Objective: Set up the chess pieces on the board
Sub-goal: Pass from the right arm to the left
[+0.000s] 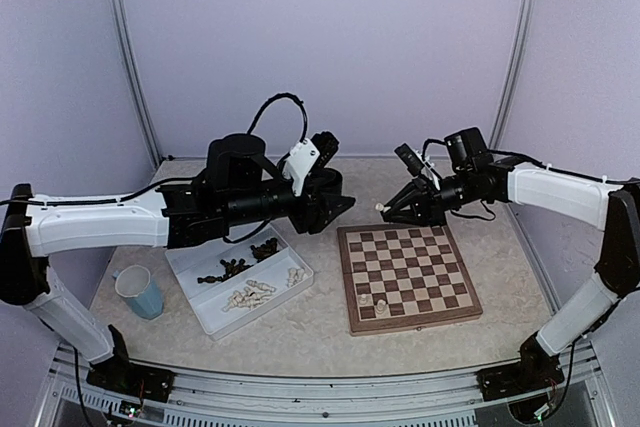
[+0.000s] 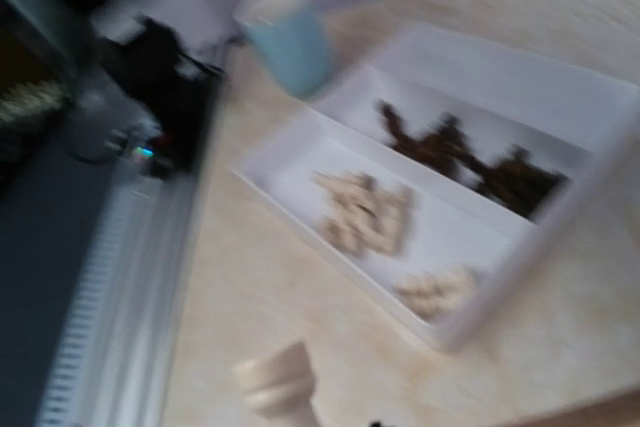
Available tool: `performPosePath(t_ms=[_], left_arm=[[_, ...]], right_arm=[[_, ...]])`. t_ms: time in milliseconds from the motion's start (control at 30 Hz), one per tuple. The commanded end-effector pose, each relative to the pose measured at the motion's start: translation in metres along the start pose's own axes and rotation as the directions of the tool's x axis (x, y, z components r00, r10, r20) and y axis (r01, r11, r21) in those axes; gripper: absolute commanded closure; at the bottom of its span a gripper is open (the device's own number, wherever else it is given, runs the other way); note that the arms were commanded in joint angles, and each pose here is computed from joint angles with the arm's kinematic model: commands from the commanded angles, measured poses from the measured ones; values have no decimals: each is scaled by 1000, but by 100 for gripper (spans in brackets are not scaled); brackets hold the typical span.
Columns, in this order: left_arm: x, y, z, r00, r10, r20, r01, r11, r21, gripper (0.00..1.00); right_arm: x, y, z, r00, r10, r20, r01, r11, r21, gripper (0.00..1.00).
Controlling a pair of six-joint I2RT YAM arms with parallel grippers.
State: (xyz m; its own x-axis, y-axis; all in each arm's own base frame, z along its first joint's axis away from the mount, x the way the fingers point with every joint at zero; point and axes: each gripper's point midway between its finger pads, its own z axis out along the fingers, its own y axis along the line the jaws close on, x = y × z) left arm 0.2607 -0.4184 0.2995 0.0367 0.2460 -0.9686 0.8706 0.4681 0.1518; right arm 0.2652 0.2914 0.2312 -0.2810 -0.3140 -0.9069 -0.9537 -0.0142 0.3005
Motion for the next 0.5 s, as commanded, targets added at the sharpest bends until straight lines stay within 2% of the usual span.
performPosePath(t_ms=[0, 267, 467], left_arm=[[-17, -20, 20, 994, 36, 101, -45, 995, 89, 34], [-16, -44, 31, 991, 36, 130, -64, 973, 220, 43], [-7, -53, 41, 996, 32, 89, -55, 959, 277, 52]], right_arm=[[-22, 28, -11, 995, -3, 102, 17, 991, -136, 95], [-18, 28, -10, 995, -5, 102, 19, 990, -137, 94], [-12, 29, -11, 995, -22, 93, 33, 992, -122, 93]])
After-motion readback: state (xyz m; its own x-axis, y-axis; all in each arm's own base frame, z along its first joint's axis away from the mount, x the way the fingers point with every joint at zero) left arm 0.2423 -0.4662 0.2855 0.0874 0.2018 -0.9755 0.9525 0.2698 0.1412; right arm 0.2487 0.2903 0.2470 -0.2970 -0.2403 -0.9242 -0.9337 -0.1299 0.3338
